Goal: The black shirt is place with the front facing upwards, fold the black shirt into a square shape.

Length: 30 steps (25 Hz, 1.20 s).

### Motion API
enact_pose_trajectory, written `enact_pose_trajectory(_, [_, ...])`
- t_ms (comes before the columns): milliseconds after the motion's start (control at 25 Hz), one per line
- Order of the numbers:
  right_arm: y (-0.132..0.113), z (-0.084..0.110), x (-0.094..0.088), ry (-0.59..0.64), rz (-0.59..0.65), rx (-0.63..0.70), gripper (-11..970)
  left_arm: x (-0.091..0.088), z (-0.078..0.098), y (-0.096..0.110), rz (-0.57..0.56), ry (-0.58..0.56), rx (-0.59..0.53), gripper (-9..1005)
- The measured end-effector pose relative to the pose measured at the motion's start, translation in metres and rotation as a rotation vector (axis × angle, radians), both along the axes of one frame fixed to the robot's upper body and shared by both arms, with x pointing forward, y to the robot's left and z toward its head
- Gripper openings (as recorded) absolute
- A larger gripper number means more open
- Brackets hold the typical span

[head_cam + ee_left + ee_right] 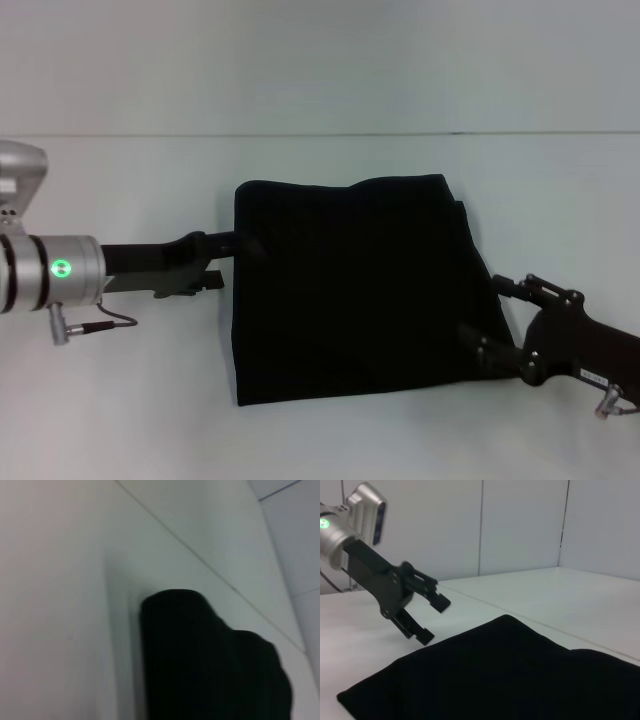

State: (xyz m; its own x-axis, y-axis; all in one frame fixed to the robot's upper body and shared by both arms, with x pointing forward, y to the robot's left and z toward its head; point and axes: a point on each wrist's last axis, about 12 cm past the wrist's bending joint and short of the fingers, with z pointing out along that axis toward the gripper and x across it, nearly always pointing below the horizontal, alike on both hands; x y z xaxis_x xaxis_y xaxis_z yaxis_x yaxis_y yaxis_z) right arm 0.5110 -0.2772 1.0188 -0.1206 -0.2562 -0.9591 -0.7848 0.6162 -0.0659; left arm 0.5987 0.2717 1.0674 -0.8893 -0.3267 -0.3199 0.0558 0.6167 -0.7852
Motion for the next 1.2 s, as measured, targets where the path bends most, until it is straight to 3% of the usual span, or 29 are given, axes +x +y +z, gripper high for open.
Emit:
enact_pose_trajectory(520, [-0.004, -0.004, -0.015, 0.009, 0.021, 0.014, 799, 0.006, -0.007, -0.017, -0.002, -0.01, 0.067, 938])
enact_pose_trajectory(720, [-0.003, -0.004, -0.016, 0.009, 0.026, 0.021, 799, 0.007, -0.007, -0.037, -0.083, -0.04, 0.095, 937])
enact_pose_trajectory(920, [-0.002, -0.005, -0.018, 0.012, 0.029, 0.029, 799, 0.01, -0.006, -0.042, -0.114, -0.071, 0.138, 937])
enact_pose_trajectory(1200, [-0.001, -0.005, -0.018, 0.012, 0.031, 0.032, 799, 0.012, -0.006, -0.043, -0.103, -0.078, 0.14, 660])
